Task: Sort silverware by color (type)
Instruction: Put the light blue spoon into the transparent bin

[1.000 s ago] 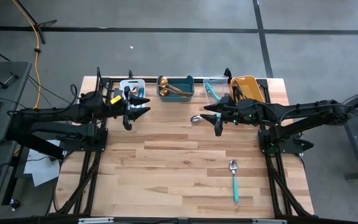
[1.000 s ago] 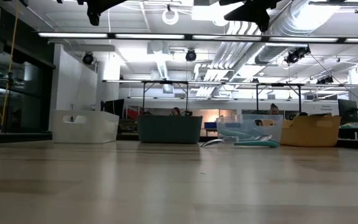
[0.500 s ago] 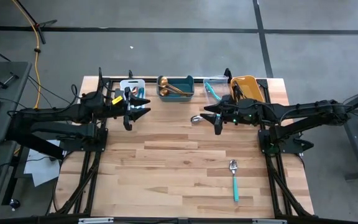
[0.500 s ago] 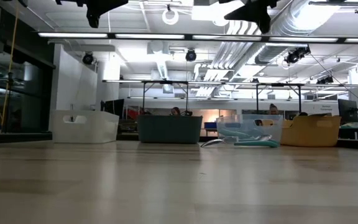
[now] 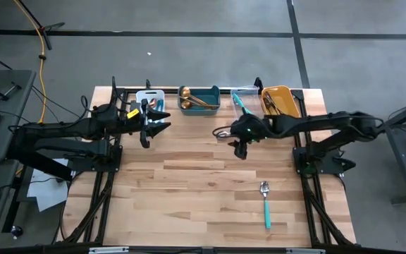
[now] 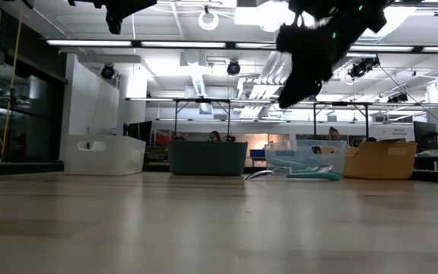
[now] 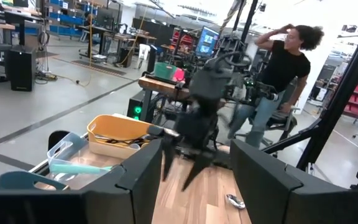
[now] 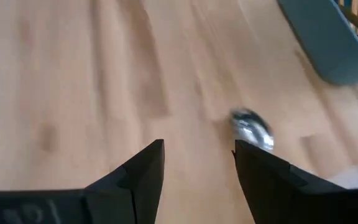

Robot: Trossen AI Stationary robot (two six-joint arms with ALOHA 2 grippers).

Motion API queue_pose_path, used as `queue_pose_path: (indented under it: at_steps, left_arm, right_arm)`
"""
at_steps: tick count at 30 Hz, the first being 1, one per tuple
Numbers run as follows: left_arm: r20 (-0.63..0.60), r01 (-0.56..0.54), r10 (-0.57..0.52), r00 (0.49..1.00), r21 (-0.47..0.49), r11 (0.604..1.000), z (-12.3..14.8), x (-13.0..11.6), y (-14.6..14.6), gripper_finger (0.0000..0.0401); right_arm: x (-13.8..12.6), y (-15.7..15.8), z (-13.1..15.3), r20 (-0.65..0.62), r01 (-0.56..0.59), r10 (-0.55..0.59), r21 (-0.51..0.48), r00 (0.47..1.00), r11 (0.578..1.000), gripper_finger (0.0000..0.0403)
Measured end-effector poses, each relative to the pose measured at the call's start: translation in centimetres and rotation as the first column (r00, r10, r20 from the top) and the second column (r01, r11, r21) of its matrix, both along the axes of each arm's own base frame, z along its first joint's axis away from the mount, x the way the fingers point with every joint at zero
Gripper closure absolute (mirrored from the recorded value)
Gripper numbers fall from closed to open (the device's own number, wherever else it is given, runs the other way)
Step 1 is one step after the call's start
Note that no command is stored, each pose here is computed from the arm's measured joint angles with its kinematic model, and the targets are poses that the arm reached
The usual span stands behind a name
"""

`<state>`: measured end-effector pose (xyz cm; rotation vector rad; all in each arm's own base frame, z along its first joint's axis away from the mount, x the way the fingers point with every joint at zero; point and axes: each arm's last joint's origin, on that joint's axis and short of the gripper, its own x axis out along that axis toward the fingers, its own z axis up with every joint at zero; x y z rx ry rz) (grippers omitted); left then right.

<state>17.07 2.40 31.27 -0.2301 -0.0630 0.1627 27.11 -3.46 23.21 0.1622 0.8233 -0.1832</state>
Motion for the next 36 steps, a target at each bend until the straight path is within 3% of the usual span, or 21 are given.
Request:
queue_pose_path:
  at_steps: [6,10,16,24,36]
  left_arm:
    - [0.0,0.0,0.0,1.0,0.0,1.0,0.0,0.0,0.0,0.022]
    - [0.0,0.0,0.0,1.0,-0.001,1.0,0.0,0.0,0.0,0.022]
    - [0.0,0.0,0.0,1.0,-0.001,1.0,0.0,0.0,0.0,0.022]
    - [0.0,0.0,0.0,1.0,-0.001,1.0,0.0,0.0,0.0,0.022]
    - [0.0,0.0,0.0,1.0,-0.001,1.0,0.0,0.0,0.0,0.022]
  right_arm:
    - [0.6,-3.1,-3.2,-0.17,-0.086,0.066,-0.109,0.983,0.99,0.0213]
    - [1.1,-4.5,-5.2,-0.26,-0.11,0.078,-0.114,0.963,0.987,0.0213]
    - [3.6,-5.6,-6.3,-0.41,-0.24,0.182,-0.094,0.894,0.966,0.0213]
    - [6.4,-7.4,-6.9,-0.493,-0.319,0.239,-0.083,0.836,0.944,0.0213]
    - [6.5,-8.5,-8.5,-0.567,-0.325,0.262,-0.01,0.781,0.946,0.0213]
